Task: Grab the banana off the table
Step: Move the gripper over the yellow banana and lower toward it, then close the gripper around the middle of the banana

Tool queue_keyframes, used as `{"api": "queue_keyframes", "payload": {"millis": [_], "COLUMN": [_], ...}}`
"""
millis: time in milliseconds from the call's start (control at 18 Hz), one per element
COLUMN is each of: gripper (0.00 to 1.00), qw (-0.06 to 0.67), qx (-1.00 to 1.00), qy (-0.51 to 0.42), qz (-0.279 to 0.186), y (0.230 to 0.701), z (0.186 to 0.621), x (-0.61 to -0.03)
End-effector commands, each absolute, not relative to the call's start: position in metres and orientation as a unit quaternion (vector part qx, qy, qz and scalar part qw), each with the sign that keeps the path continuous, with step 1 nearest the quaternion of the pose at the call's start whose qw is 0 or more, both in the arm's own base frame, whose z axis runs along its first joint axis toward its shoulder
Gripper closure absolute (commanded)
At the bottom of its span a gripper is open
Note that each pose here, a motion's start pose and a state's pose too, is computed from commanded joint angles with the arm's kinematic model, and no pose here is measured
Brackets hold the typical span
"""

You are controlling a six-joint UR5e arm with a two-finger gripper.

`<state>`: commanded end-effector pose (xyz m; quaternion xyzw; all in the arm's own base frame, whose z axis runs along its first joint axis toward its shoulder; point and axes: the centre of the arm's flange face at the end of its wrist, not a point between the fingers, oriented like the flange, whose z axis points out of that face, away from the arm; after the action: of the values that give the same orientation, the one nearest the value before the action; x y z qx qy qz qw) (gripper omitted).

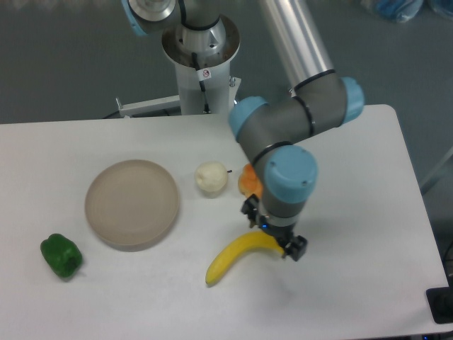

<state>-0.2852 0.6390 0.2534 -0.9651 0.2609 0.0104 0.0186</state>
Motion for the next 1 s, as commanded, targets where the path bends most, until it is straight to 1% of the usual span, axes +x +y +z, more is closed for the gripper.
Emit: {"api": "queue_keyframes", "payload": {"millis": [111,444,556,667,1000], "gripper": [0.00,0.00,0.00,0.00,0.00], "qw": [0.017,0.005,0.017,0.022,0.012], "qx": [-0.966,-0.966,-0.966,-0.969,-0.967], "qy": [0.257,0.259,0.257,0.247,0.255], "qz": [0.009,-0.006,0.008,0.012,0.003], "y": [0.644,0.637,0.642,0.646,0.645], "z": [0.238,0.218,0.214,0.198,0.181], "x": [-0.276,-0.257,-0.253,-0.249,-0.238]}}
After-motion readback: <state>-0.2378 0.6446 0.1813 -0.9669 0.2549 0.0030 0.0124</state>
